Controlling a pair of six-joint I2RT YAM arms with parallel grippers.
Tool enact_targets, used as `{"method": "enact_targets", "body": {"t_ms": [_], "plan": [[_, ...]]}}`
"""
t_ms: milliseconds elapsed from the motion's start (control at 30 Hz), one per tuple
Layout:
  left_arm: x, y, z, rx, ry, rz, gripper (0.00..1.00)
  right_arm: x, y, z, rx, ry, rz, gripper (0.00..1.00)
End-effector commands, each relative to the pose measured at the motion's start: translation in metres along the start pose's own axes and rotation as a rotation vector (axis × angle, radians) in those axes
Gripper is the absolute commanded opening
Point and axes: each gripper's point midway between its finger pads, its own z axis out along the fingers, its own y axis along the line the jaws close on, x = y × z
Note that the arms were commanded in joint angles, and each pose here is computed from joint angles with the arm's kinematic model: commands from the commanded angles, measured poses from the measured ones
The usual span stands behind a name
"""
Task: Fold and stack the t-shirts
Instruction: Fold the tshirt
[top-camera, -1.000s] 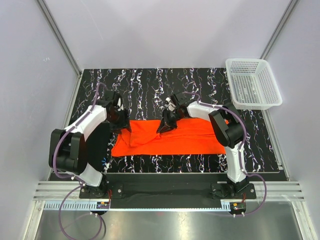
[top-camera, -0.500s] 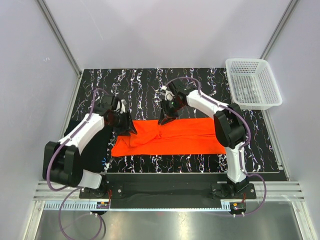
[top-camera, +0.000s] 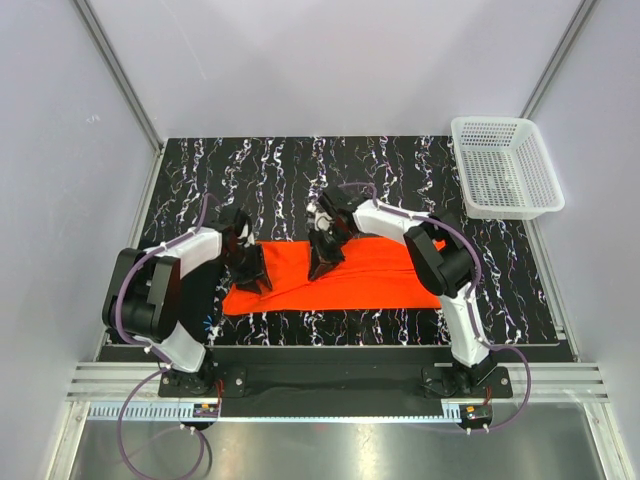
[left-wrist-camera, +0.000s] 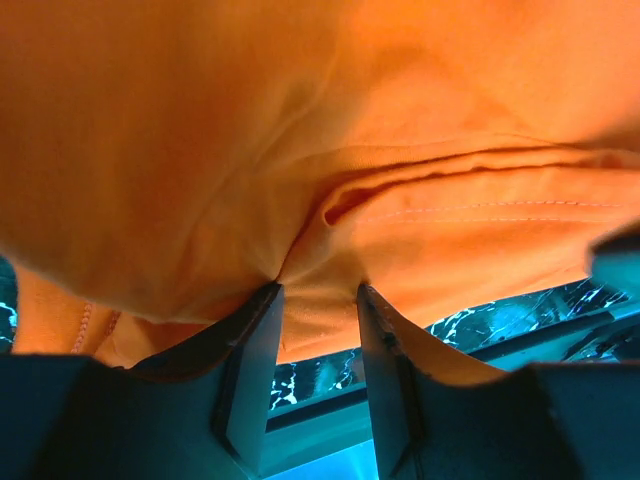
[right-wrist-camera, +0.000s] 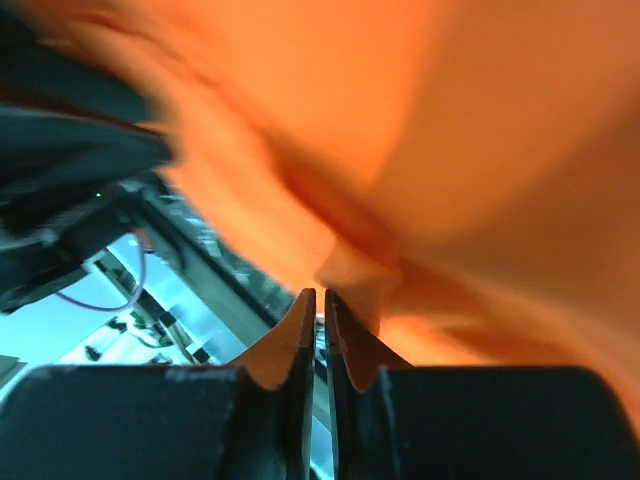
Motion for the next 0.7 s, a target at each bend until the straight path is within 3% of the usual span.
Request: {"method": "enact_targets", "body": {"t_ms": [0,167,333,433,500,567,667], "plan": [[-0.01,0.014,0.004,-0.071,-0.049,0.022,0.43,0.0,-0.035,0.003,0.025,-0.009,0.055,0.13],[-0.015,0.012,0.0,-0.081,-0.074,0.051,0.43,0.011,-0.04,-0.001,0.008,0.006,0.066,0.14],[-0.024,-0.024,-0.041,-0.006,-0.17,0.101,0.46,0.013,-0.007,-0.029,-0.054,-0.029,0.065,0.15],[-0.027,-0.049,-0.071,0.074,-0.242,0.102,0.5,0.01,0.007,-0.051,-0.049,-0.086,0.039,0.17],[-0.031,-0.058,-0.082,0.104,-0.276,0.083,0.59,0.008,0.008,-0.07,-0.004,-0.127,0.027,0.18],[-0.036,-0.062,-0.086,0.109,-0.295,0.027,0.61,0.001,-0.002,-0.094,0.08,-0.183,0.032,0.29],[-0.043,-0.058,-0.072,0.079,-0.282,-0.095,0.64,-0.012,-0.025,-0.131,0.183,-0.266,0.053,0.37]]}}
